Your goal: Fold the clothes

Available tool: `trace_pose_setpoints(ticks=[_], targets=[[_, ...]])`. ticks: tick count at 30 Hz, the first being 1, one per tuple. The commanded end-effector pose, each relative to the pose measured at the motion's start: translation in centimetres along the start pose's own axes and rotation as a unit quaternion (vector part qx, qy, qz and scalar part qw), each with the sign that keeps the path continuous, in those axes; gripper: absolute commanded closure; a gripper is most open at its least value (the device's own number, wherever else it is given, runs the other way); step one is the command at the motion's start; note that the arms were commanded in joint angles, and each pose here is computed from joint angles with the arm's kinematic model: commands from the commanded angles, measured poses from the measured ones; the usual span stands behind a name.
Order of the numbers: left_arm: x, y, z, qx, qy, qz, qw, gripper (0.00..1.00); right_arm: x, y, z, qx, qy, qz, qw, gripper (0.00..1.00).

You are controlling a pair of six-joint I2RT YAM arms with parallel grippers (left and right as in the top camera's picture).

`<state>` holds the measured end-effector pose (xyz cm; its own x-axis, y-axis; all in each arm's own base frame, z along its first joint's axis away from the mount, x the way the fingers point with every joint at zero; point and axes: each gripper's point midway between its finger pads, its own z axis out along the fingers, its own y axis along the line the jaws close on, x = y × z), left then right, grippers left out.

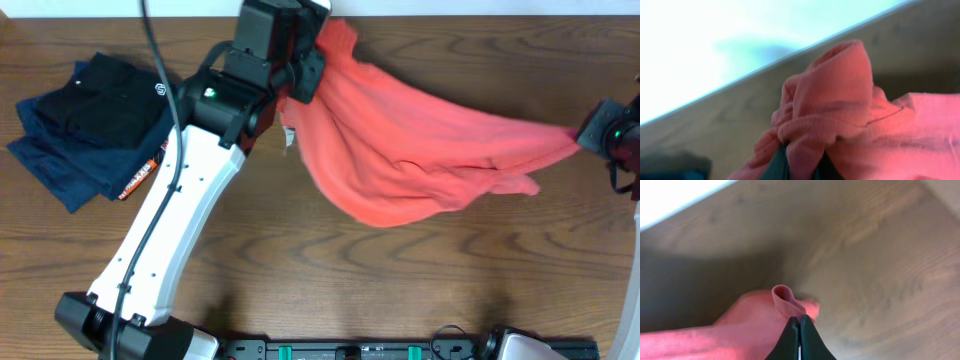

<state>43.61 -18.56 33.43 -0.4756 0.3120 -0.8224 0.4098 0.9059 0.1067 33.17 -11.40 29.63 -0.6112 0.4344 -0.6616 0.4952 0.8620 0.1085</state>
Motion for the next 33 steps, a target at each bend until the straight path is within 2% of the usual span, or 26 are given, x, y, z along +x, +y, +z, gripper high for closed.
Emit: trace_pose_setpoints(ticks=[1,4,5,9,11,14,18,21,24,28,29,30,31,33], targets=[[-2.3,2.6,1.4,-0.031,-0.048,-0.02,0.998,0.94,-2.5,0.9,1.0,-0.011,-0.038,-0.009,0.999,0.99],[-6.1,6.1,3.3,-0.071,-0.137,-0.037,0.987,0.94,-6.5,3.0,2.3,-0.057,-0.105,-0.014,0.993,0.99],[-8.0,8.1,3.5,-0.097,-0.185,-0.046,0.977,0.94,-7.8,3.8,2.3,-0.078,-0.129,-0.015,0.988,0.99],[-13.3,12.1,0.2,-0.128,-0.319,-0.086,0.935,0.94,-11.7,4.9,-0.6,-0.112,-0.2,0.007,0.973,0.99],[-15.0,13.1,-2.5,-0.118,-0.353,-0.119,0.92,0.94,-13.7,4.4,-3.3,-0.111,-0.231,0.012,0.966,0.99],[-14.9,12.1,-4.3,-0.075,-0.336,-0.122,0.931,0.94,-14.7,2.3,-5.8,-0.075,-0.241,0.027,0.967,0.99],[-9.7,10.8,-4.1,-0.067,-0.21,-0.135,0.966,0.94,-12.6,-1.2,-5.9,0.02,-0.199,0.021,0.98,0.99],[-2.8,9.1,-4.2,-0.056,-0.063,-0.148,0.985,0.94,-8.6,-3.8,-4.7,0.093,-0.119,0.018,0.988,0.99],[4.3,5.8,-4.6,-0.016,0.088,-0.177,0.98,0.94,-4.0,-5.5,-3.2,0.134,-0.02,0.004,0.991,0.99],[11.8,1.1,-5.3,0.047,0.253,-0.216,0.942,0.92,0.9,-7.8,-1.6,0.188,0.083,-0.013,0.979,0.99],[13.5,0.2,-5.5,0.052,0.29,-0.216,0.931,0.7,1.9,-8.3,-1.1,0.2,0.101,-0.017,0.975,0.99],[15.3,-0.5,-5.8,0.054,0.327,-0.213,0.919,0.41,2.8,-8.8,-0.7,0.211,0.115,-0.017,0.97,0.99],[16.8,-1.1,-6.0,0.056,0.357,-0.211,0.908,0.29,3.6,-9.2,-0.2,0.22,0.126,-0.018,0.967,0.99],[19.4,-1.9,-6.5,0.056,0.404,-0.208,0.889,0.24,4.9,-10.0,0.5,0.244,0.143,-0.017,0.959,0.99]])
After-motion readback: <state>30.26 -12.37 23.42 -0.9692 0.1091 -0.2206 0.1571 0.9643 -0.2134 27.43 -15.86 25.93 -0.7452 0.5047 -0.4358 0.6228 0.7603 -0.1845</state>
